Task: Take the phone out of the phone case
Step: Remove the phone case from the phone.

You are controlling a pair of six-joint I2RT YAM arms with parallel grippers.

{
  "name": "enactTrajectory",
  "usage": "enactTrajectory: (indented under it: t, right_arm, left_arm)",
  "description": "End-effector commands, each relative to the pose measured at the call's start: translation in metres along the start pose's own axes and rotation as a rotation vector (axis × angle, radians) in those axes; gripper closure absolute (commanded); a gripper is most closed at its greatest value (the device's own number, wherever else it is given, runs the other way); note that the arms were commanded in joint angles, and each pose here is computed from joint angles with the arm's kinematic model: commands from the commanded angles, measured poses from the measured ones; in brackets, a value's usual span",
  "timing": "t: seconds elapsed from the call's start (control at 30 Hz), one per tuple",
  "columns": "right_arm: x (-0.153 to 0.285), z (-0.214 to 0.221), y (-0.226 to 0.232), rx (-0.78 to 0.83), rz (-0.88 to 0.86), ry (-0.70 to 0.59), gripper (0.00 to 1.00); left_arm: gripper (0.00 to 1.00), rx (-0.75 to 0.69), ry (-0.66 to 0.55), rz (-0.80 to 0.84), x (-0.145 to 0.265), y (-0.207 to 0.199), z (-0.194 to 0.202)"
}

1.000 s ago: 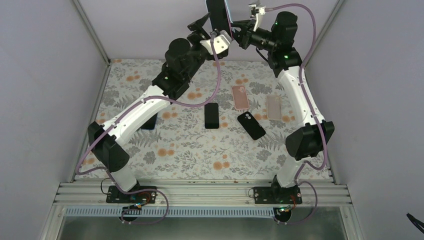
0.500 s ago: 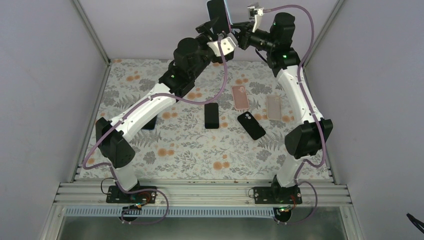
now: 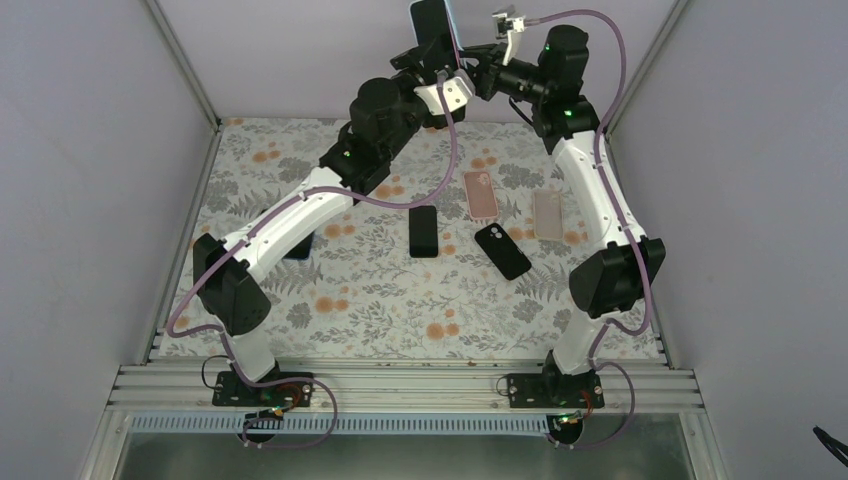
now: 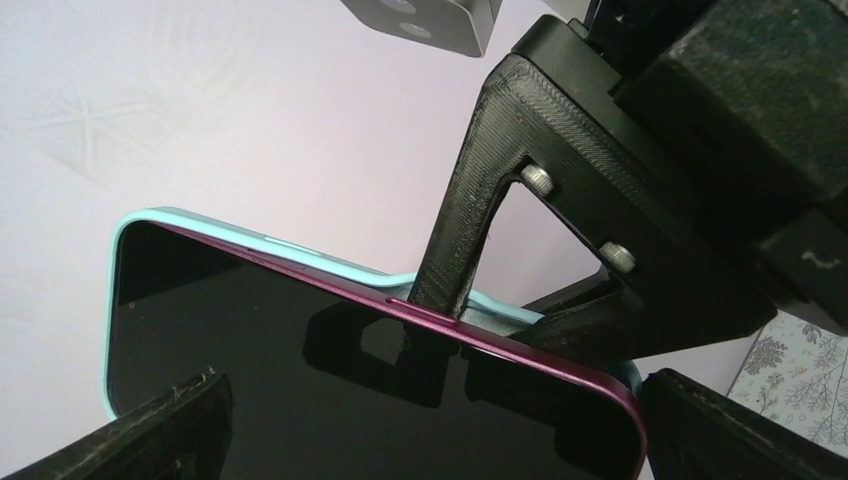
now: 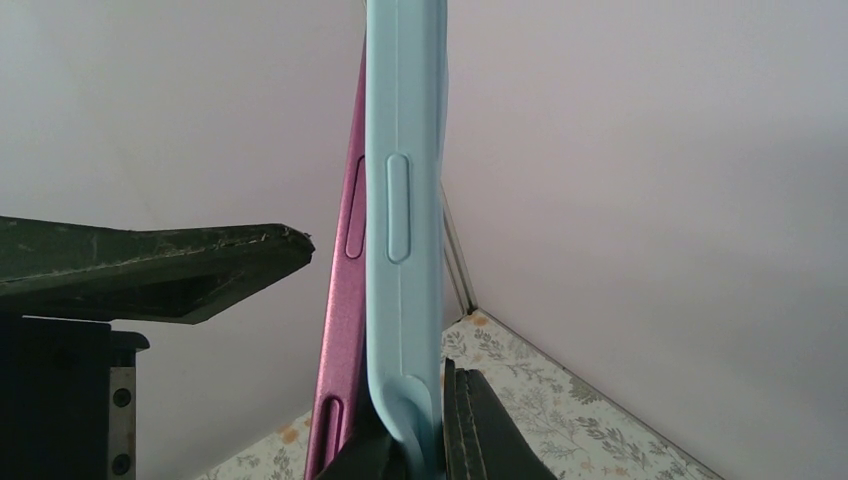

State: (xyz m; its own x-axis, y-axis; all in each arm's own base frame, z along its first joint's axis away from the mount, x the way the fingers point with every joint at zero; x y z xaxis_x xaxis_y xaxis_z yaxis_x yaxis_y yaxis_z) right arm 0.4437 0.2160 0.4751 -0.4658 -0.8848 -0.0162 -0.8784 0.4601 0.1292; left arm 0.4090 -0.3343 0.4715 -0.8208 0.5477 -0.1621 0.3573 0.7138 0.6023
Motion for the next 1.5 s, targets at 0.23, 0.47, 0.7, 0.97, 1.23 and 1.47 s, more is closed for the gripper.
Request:
enactTrajectory:
  t: [0.23,0.47,0.7,0.97,1.23,1.47]
  right_arm:
    - [0.014,-0.029,0.026,0.095,-0.031,-0.074,0.97]
    - [0.01,-0.003,0.038,-0.013,-0.115,-0.052,0.97]
    - [0.009,0.022,0.071,-0.019,-0.216,0.005,0.97]
    - [0.005,0.056,0.082,-0.027,-0.4,0.161,0.97]
    - [0.006,0.084,0.081,-0.023,-0.413,0.242,0.97]
    - [0.004,0.117,0.08,-0.064,-0.48,0.299,0.97]
  left_arm:
    - [0.07,-0.037,0.012,-0.431,0.011,0.059,0.009]
    - [0.08,-0.268,-0.143,-0.823,0.037,0.091,-0.002]
    - [0.14,-0.316,-0.157,-1.014,0.047,0.112,0.018]
    - [0.24,-0.313,-0.191,-1.048,0.058,0.139,0.017]
    - [0.51,-0.384,-0.329,-1.032,0.074,0.115,-0.008]
    - [0.53,-0.45,-0.413,-1.116,0.089,0.113,-0.032]
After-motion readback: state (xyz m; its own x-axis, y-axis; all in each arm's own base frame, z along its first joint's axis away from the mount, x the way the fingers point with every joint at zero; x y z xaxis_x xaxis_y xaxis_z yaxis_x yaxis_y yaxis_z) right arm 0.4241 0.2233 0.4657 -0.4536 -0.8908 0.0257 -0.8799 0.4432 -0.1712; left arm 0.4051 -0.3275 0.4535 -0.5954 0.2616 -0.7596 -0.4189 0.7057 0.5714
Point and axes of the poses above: each gripper's point midway between its finger pads, its own x axis back along the fingers, its own y axis along the line the jaws close on, z = x × y, the point moved 3 cm from there along x, back along the fingers, and after that the axes turned 7 degrees about x, right-handed, at the moved point
